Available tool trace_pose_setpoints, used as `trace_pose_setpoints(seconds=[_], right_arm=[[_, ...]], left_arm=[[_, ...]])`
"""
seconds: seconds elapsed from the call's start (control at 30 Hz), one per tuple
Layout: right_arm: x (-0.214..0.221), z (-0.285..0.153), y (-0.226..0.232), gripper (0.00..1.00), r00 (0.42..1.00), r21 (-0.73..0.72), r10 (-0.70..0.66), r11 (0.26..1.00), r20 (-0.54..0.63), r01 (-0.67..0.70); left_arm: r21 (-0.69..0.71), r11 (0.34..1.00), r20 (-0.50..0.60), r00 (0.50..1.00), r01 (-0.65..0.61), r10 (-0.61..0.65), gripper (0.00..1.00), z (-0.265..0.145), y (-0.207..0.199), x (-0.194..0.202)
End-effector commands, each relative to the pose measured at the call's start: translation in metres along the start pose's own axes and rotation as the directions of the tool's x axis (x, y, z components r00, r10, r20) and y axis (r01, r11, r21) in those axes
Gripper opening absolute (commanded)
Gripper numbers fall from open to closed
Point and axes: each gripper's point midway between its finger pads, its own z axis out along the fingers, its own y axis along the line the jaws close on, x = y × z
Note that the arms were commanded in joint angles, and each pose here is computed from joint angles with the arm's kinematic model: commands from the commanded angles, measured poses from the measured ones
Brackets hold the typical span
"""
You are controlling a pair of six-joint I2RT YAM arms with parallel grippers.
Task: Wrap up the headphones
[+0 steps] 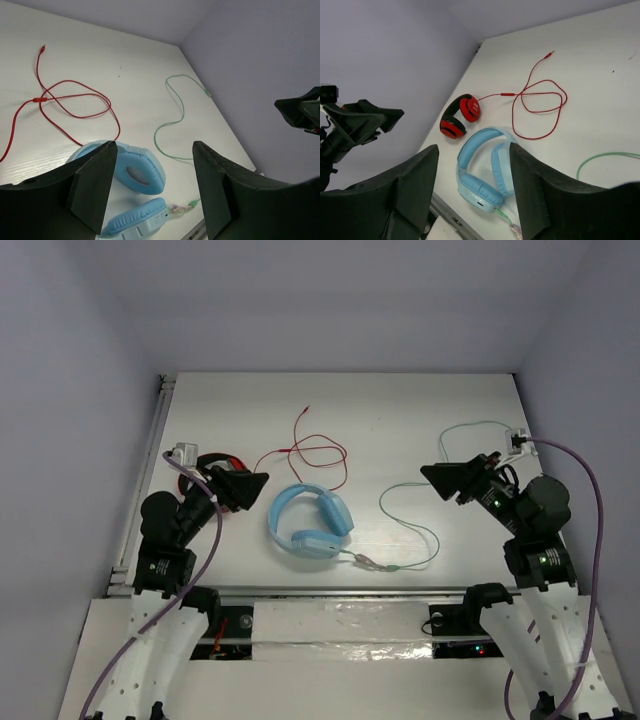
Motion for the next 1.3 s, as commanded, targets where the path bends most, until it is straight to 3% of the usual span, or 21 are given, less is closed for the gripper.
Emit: trace_pose_setpoints(seconds=[0.0,0.07,0.1,0.13,0.17,0.23,0.27,0.3,0.4,0.43,0.47,0.6,0.67,0.8,0.87,0.93,0.97,1.03,1.13,1.27], right_arm=[[0.003,0.002,0.007,0.65,1.0,-0.065,-0.015,0.998,-0.001,0.015],[0.008,0.003,0.003,0.51,1.0,-0.056,-0.004,0.998,-0.01,0.003],[0.009,0.003,0.002,0.4,1.0,-0.05,-0.003,0.999,-0.008,0.003],[0.01,0.004,0.002,0.16,1.0,-0.048,0.0,0.999,-0.013,-0.001],[0.008,0.005,0.003,0.08,1.0,-0.043,0.003,0.999,-0.007,-0.004],[0.009,0.008,0.01,0.0,1.0,-0.056,0.006,0.998,-0.015,-0.006],[0.011,0.012,0.01,0.0,1.0,-0.052,0.011,0.999,-0.023,-0.012],[0.004,0.015,0.011,0.0,1.0,-0.034,0.007,0.999,0.001,-0.007],[0.012,0.036,0.014,0.0,0.999,0.007,0.014,1.0,-0.03,-0.014],[0.006,0.042,0.023,0.0,1.0,0.012,0.008,1.0,-0.019,-0.008],[0.018,0.047,0.043,0.0,0.998,-0.028,0.0,1.0,-0.056,-0.001],[0.032,0.078,0.068,0.03,0.995,0.021,-0.064,0.998,-0.078,0.066],[0.041,0.084,0.07,0.03,0.991,0.038,-0.089,0.995,-0.104,0.093],[0.047,0.065,0.069,0.05,0.997,-0.031,-0.054,0.998,-0.055,0.052],[0.048,0.052,0.072,0.12,0.998,-0.068,-0.039,0.997,-0.045,0.036],[0.06,0.045,0.062,0.23,0.996,-0.048,-0.047,0.998,-0.082,0.043],[0.061,0.045,0.061,0.28,0.995,-0.043,-0.051,0.998,-0.089,0.047],[0.061,0.039,0.056,0.41,0.996,-0.032,-0.05,0.998,-0.078,0.048],[0.058,0.035,0.057,0.52,0.997,-0.04,-0.052,0.998,-0.061,0.05],[0.061,0.035,0.056,0.53,0.995,-0.04,-0.062,0.997,-0.075,0.059]], left_arm=[[0.054,0.997,-0.006,0.998,-0.054,0.055,0.58,0.004,-0.011,-0.008],[0.053,0.996,-0.039,0.996,-0.076,0.078,0.56,0.006,-0.012,-0.009],[0.043,0.997,-0.067,0.995,-0.07,0.073,0.53,0.011,-0.008,-0.007],[0.042,0.997,-0.081,0.994,-0.071,0.074,0.5,0.013,-0.008,-0.007],[0.03,0.997,-0.099,0.992,-0.072,0.075,0.35,0.017,-0.005,-0.007],[-0.001,0.997,-0.116,0.99,-0.078,0.077,0.19,0.023,0.002,-0.008],[-0.056,0.995,-0.13,0.989,-0.077,0.069,0.13,0.023,0.01,-0.01],[-0.083,0.992,-0.161,0.983,-0.099,0.084,0.0,0.028,0.018,-0.007],[-0.232,0.96,-0.195,0.975,-0.154,0.109,0.0,0.036,0.041,-0.009],[-0.226,0.957,-0.223,0.966,-0.183,0.132,0.0,0.042,0.033,-0.002],[-0.304,0.928,-0.211,0.965,-0.216,0.156,0.0,0.044,0.037,-0.01],[-0.437,0.808,-0.357,0.901,-0.396,0.248,0.0,0.056,0.042,0.021],[-0.496,0.747,-0.413,0.877,-0.443,0.247,0.04,0.053,0.056,0.031],[-0.504,0.72,-0.488,0.845,-0.476,0.217,0.28,0.054,0.079,0.064],[-0.485,0.725,-0.538,0.821,-0.489,0.194,0.34,0.053,0.084,0.08],[-0.445,0.725,-0.627,0.761,-0.525,0.167,0.45,0.053,0.094,0.106],[-0.434,0.735,-0.635,0.756,-0.521,0.161,0.45,0.052,0.092,0.109],[-0.417,0.715,-0.693,0.706,-0.56,0.148,0.55,0.048,0.103,0.124],[-0.384,0.724,-0.735,0.664,-0.574,0.136,0.63,0.05,0.105,0.136],[-0.379,0.697,-0.778,0.617,-0.609,0.116,0.67,0.048,0.116,0.15]])
